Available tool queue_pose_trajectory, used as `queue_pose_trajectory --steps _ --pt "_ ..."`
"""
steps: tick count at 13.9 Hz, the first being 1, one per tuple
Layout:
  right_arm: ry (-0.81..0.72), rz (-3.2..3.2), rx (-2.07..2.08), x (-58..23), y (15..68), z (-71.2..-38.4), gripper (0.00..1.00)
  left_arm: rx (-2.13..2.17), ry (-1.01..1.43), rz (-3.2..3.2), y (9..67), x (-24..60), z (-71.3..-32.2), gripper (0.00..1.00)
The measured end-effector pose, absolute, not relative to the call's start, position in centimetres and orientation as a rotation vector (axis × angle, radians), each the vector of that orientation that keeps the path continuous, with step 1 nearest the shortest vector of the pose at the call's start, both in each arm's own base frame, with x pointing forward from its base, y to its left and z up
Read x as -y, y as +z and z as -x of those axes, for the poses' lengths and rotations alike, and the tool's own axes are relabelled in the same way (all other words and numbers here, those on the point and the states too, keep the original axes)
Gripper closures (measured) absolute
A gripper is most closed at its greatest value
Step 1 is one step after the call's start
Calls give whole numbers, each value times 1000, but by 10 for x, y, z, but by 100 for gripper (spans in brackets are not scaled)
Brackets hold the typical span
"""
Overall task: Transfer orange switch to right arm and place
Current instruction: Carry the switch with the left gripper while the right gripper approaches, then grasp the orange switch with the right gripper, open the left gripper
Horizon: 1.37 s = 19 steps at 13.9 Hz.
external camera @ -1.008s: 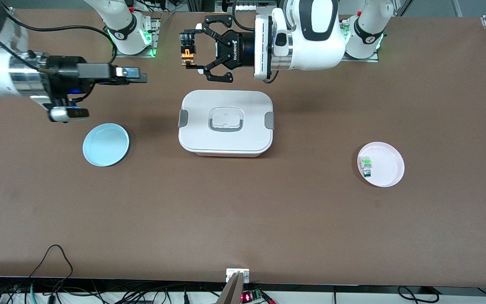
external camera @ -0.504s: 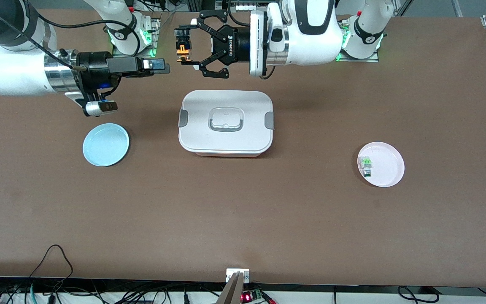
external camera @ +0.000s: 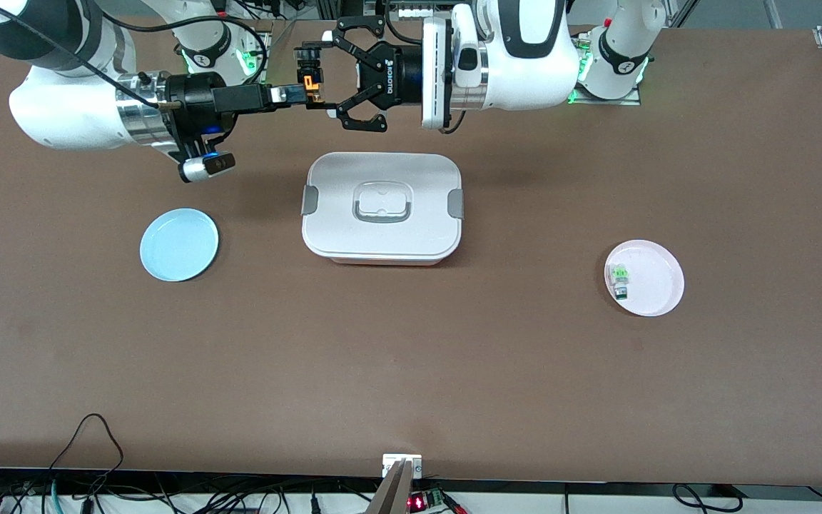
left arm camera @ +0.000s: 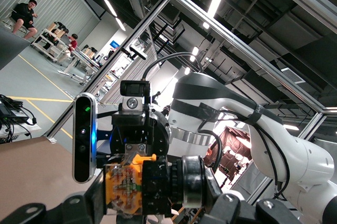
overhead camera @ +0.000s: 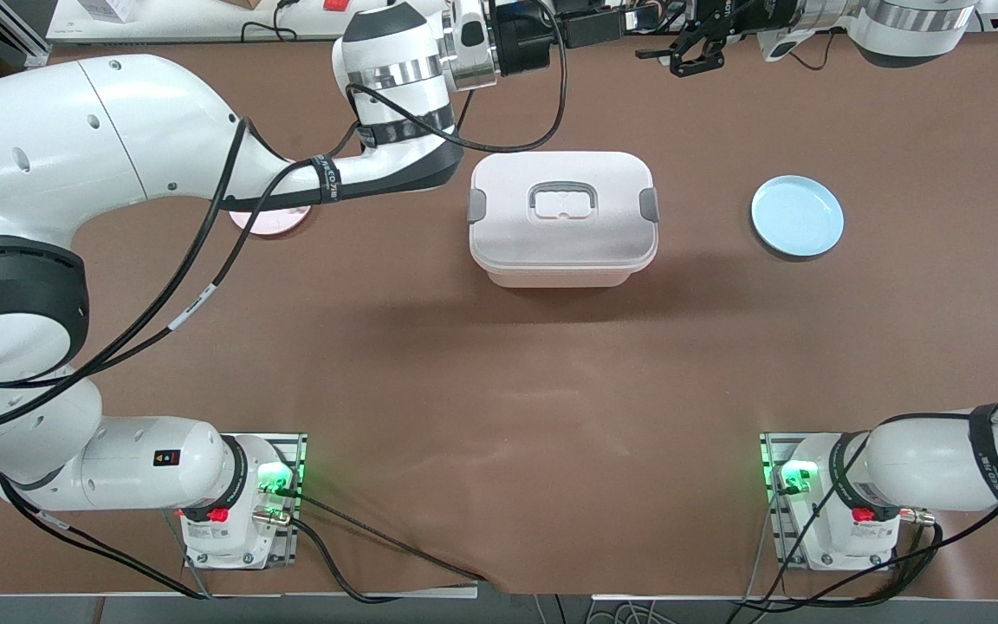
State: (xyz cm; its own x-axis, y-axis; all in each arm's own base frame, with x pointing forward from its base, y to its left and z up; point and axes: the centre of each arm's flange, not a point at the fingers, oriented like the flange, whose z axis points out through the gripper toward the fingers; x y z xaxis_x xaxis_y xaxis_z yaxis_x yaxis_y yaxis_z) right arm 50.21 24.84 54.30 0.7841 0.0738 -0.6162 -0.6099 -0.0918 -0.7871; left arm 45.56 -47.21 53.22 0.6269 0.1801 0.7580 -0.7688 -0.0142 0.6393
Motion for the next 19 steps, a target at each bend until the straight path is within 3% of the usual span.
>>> queue_pose_trajectory --steps 4,5,9,10,17,18,19 --pt "638 1549 -497 -257 551 -497 4 540 812 -1392 532 472 -456 28" --pt "644 1547 -504 -257 552 -497 10 539 811 -1392 532 472 -456 28" --pt "653 1545 -512 -257 550 -496 56 530 808 -1392 533 471 -457 28" --pt "653 1543 -513 -257 550 -496 60 524 801 -1393 533 471 -457 28" --pt "670 1538 -531 -257 550 -496 60 489 764 -1400 534 471 -458 28" --pt "672 1538 -532 -257 550 -496 60 474 747 -1401 535 472 -457 25" --pt "670 1538 -531 -257 550 -496 60 462 730 -1402 536 473 -456 15"
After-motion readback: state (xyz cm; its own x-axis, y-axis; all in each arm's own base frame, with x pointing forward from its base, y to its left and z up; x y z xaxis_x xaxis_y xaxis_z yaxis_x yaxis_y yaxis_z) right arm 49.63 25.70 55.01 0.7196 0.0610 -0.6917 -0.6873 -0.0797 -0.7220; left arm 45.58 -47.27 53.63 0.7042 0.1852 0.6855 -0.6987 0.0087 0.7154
